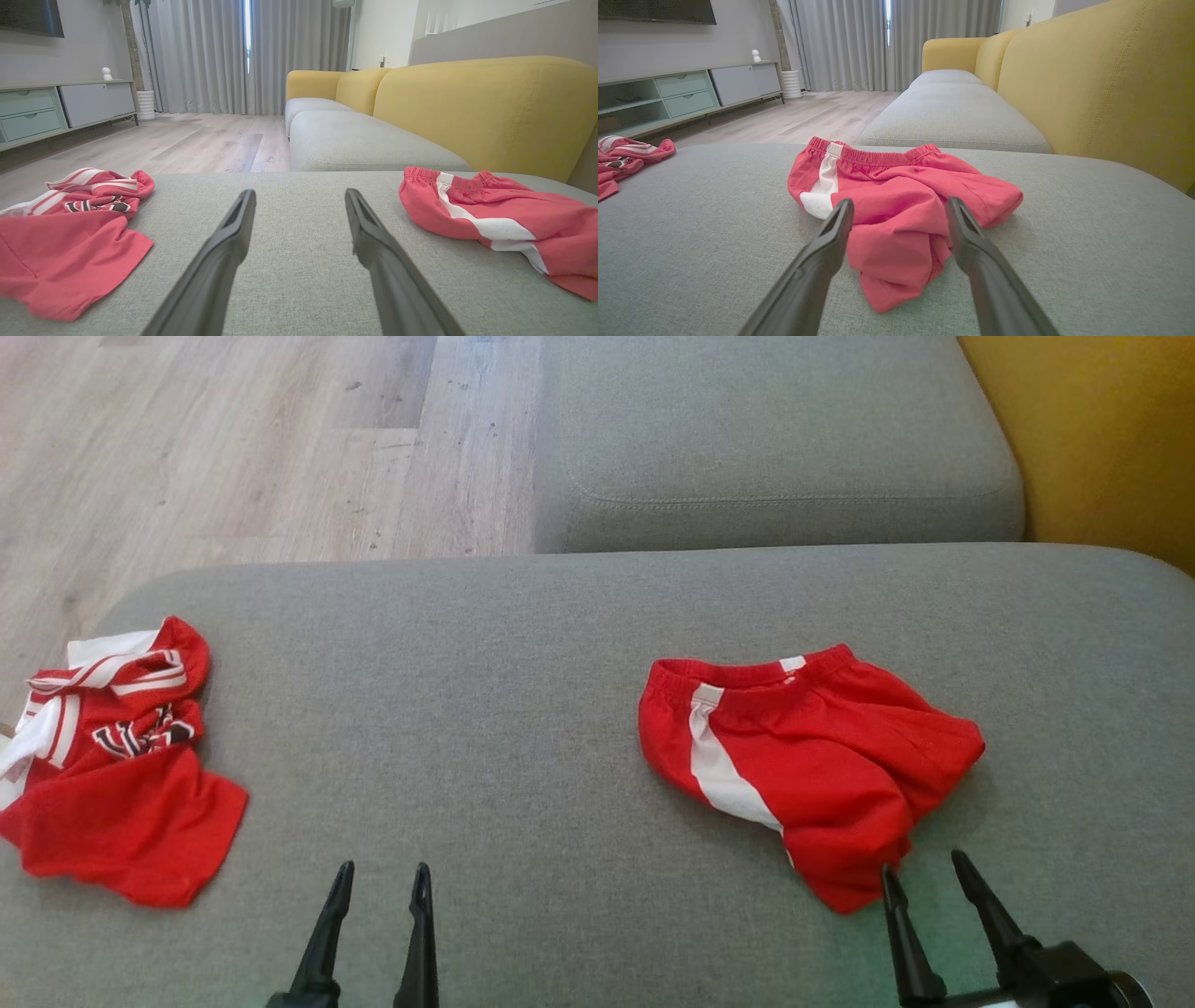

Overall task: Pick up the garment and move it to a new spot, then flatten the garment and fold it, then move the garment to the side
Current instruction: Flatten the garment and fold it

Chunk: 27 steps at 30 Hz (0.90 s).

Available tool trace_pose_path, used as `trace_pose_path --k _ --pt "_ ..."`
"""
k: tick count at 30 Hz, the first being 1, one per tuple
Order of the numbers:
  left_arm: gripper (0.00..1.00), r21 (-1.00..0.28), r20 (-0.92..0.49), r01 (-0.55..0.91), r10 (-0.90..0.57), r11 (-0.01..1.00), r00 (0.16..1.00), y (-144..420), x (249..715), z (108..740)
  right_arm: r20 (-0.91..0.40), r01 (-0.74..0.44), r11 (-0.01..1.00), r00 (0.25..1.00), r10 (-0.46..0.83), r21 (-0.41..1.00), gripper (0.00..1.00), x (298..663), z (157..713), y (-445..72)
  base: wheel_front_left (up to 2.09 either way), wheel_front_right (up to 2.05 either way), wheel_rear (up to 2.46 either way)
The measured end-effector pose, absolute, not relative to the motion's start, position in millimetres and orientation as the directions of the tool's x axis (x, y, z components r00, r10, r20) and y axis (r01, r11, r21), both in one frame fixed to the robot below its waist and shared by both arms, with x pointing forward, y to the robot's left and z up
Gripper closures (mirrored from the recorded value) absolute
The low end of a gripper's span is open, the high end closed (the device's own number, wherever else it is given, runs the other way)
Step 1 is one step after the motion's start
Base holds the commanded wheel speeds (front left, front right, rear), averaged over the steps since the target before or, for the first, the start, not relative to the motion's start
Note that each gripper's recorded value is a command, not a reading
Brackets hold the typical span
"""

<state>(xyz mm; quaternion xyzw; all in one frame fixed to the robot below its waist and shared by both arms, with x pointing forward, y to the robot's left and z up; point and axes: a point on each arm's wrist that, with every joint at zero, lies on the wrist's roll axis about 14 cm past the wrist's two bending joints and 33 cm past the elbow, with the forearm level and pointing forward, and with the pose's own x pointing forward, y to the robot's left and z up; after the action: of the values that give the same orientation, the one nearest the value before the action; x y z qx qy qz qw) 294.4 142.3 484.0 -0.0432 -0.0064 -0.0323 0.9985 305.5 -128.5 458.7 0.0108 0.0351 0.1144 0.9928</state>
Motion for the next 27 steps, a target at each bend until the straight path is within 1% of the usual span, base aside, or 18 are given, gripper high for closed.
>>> trace_pose_path --k 10,11,13,14,15,18,21,24,27 --pt "0.00 -0.072 -0.015 0.097 -0.098 0.993 0.995 132 295 475 -0.077 -0.238 0.971 0.968 0.240 0.028 0.00 305 456 -124 0.00 0.00 0.00" --pt "0.00 -0.073 -0.019 0.114 -0.116 0.991 0.993 128 297 474 -0.078 -0.239 0.971 0.967 0.241 0.029 0.00 305 456 -124 0.00 0.00 0.00" --pt "0.00 -0.062 -0.004 0.221 -0.222 0.973 0.975 108 312 479 -0.081 -0.241 0.970 0.967 0.243 0.029 0.00 307 455 -123 0.00 0.00 0.00" --pt "0.00 -0.062 -0.004 0.221 -0.222 0.973 0.975 108 312 479 -0.081 -0.241 0.970 0.967 0.243 0.029 0.00 307 455 -123 0.00 0.00 0.00" --pt "0.00 -0.043 0.005 0.269 -0.269 0.962 0.963 99 320 482 -0.080 -0.240 0.970 0.967 0.241 0.028 0.00 309 456 -123 0.00 0.00 0.00" --pt "0.00 0.038 0.031 0.409 -0.410 0.912 0.912 72 346 496 -0.077 -0.227 0.974 0.971 0.228 0.030 0.00 314 457 -127 0.00 0.00 0.00" --pt "0.00 0.108 0.015 0.509 -0.514 0.854 0.858 48 373 510 -0.081 -0.214 0.976 0.973 0.216 0.033 0.00 314 455 -129 0.00 0.00 0.00" --pt "0.00 0.188 -0.092 0.658 -0.654 0.729 0.751 10 385 511 -0.083 -0.197 0.980 0.976 0.199 0.034 0.00 315 455 -133 0.00 0.00 0.00" --pt "0.00 0.218 -0.220 0.771 -0.739 0.598 0.636 -20 392 508 -0.084 -0.176 0.984 0.980 0.178 0.033 0.00 319 455 -139 0.00 0.00 0.00"
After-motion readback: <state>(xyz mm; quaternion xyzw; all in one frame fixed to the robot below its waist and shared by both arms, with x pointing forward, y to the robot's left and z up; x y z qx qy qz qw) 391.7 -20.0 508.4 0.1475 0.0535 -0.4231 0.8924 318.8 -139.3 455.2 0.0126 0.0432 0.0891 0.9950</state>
